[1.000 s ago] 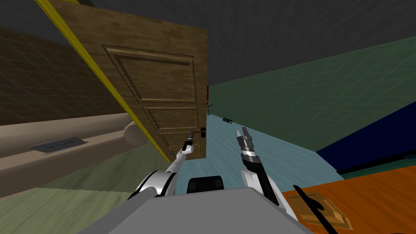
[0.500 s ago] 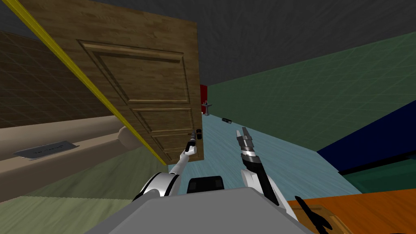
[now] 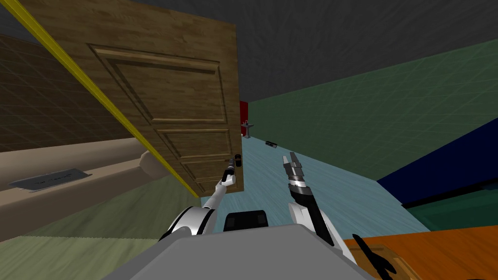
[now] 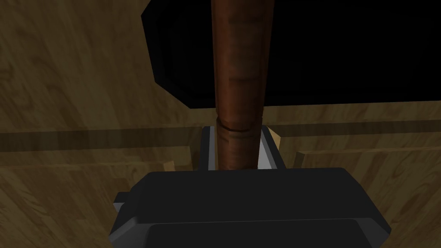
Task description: Push the door open
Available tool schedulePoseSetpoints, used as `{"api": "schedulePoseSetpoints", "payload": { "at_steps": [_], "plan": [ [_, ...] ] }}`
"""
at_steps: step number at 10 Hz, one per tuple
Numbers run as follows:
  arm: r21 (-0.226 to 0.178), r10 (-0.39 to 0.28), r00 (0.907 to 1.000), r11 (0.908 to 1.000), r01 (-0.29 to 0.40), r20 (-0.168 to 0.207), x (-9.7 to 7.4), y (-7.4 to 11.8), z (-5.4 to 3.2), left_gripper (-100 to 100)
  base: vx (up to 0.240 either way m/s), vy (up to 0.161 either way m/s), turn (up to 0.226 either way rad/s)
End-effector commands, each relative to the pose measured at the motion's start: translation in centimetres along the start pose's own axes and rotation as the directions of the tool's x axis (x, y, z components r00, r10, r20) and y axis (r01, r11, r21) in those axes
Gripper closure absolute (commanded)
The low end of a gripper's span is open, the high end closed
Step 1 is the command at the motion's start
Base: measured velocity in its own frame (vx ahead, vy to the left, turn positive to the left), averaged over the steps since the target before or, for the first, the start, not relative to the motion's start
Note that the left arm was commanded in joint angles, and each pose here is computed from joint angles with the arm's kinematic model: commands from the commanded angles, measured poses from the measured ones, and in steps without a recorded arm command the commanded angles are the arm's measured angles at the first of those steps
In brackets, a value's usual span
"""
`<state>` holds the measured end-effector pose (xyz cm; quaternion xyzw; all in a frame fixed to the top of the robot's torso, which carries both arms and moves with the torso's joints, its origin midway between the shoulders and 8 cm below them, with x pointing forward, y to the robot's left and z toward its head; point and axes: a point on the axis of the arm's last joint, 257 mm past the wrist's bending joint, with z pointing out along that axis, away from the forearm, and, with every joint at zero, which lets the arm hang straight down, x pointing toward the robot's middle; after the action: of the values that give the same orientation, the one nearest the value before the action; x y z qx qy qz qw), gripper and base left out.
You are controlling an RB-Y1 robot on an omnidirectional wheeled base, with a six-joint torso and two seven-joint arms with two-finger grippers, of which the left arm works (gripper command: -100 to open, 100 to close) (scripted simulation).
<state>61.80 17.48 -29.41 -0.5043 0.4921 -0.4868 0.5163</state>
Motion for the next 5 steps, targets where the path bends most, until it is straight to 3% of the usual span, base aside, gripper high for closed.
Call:
{"api": "schedulePoseSetpoints", "payload": {
  "at_steps": [1,2,3,5],
  "plan": [
    [0.006,0.002,1.0,1.0,-0.002,0.002,-0.2,-0.2,0.1,100,0.0,0.0,0.0],
    [0.006,0.002,1.0,1.0,-0.002,0.002,-0.2,-0.2,0.1,100,0.0,0.0,0.0],
    [0.006,0.026,0.9991,0.9996,-0.026,0.034,-2.7,-0.2,0.41,100,0.142,-0.003,0.073],
    [0.006,0.026,0.9991,0.9996,-0.026,0.034,-2.7,-0.2,0.41,100,0.117,-0.013,0.003]
  ]
}}
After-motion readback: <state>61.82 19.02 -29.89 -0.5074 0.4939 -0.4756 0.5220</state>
